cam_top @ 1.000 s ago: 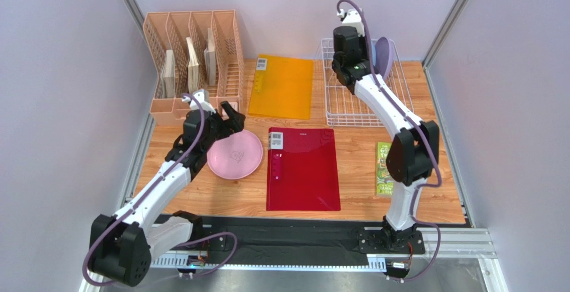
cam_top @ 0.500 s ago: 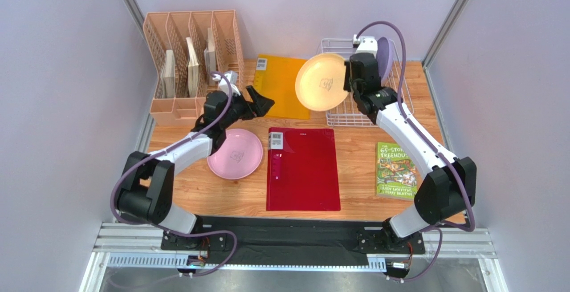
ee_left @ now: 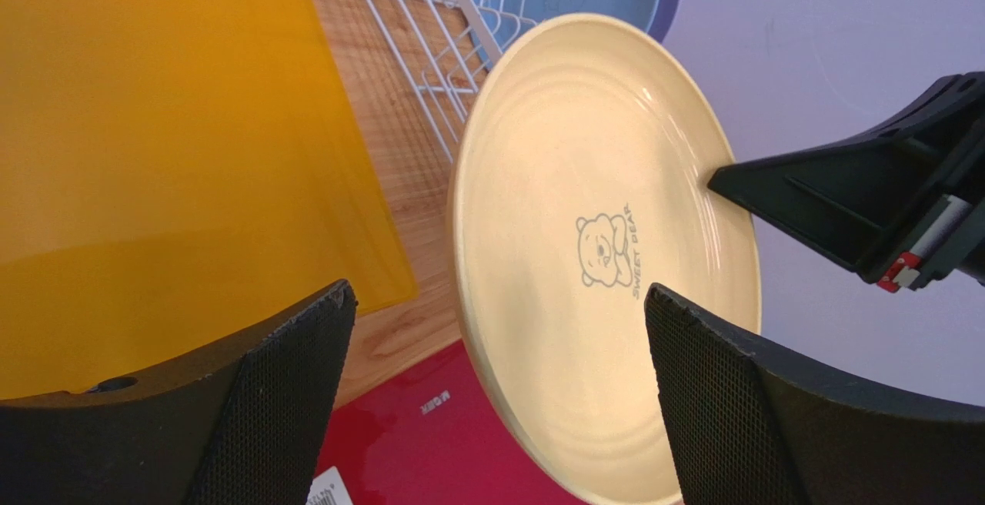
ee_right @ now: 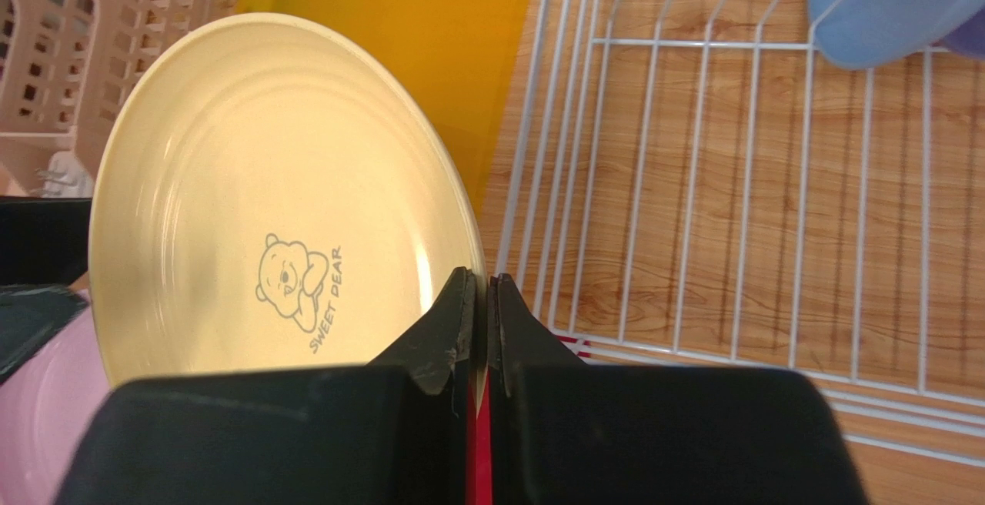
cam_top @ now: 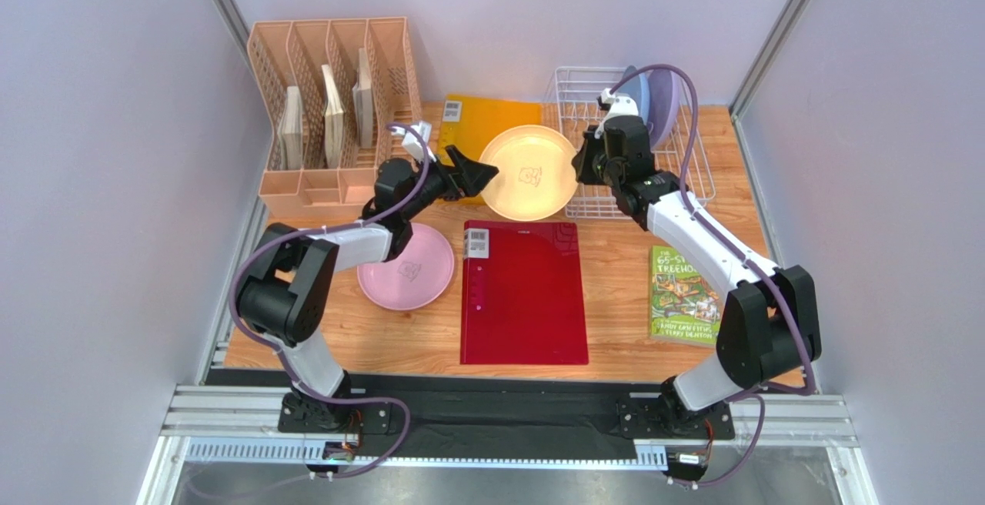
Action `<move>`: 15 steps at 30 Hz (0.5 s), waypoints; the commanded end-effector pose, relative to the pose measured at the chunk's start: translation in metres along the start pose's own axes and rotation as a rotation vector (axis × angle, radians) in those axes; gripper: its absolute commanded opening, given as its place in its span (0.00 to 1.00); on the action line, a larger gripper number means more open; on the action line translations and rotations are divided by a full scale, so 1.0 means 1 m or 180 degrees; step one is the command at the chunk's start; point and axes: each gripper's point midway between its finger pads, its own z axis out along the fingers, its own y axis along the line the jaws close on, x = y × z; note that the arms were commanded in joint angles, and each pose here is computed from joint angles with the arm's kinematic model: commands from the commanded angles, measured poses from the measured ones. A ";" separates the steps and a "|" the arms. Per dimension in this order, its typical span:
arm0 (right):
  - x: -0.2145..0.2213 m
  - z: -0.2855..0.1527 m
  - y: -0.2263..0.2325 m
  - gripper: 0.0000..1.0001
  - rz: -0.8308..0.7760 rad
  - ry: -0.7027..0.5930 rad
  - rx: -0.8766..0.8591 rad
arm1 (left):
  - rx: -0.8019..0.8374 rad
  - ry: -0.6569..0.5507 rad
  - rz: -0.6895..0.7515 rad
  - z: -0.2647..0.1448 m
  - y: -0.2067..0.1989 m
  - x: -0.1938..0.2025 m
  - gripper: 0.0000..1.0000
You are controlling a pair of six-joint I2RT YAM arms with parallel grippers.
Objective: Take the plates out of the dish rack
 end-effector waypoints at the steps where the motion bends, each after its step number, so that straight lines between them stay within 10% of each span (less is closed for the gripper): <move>1: -0.038 -0.013 0.036 0.00 0.0202 -0.0376 -0.0563 | 0.0254 -0.0240 0.0078 0.009 -0.023 -0.020 1.00; 5: -0.033 -0.009 0.039 0.00 0.0210 -0.0315 -0.0626 | 0.0238 -0.0205 0.0045 0.013 -0.021 -0.015 0.81; 6: -0.032 -0.008 0.039 0.00 0.0210 -0.0308 -0.0618 | 0.0215 -0.0201 0.0033 0.013 -0.020 -0.014 0.47; 9: -0.032 -0.008 0.037 0.00 0.0188 -0.0314 -0.0593 | 0.0064 -0.0162 -0.0012 0.011 -0.010 -0.008 0.00; 12: -0.033 -0.009 0.038 0.01 0.0163 -0.0316 -0.0607 | -0.0053 -0.0096 0.0021 0.007 -0.005 -0.003 0.00; 15: -0.032 -0.007 0.034 0.30 0.0134 -0.0300 -0.0526 | -0.0198 -0.0075 0.0054 -0.001 0.000 0.000 0.00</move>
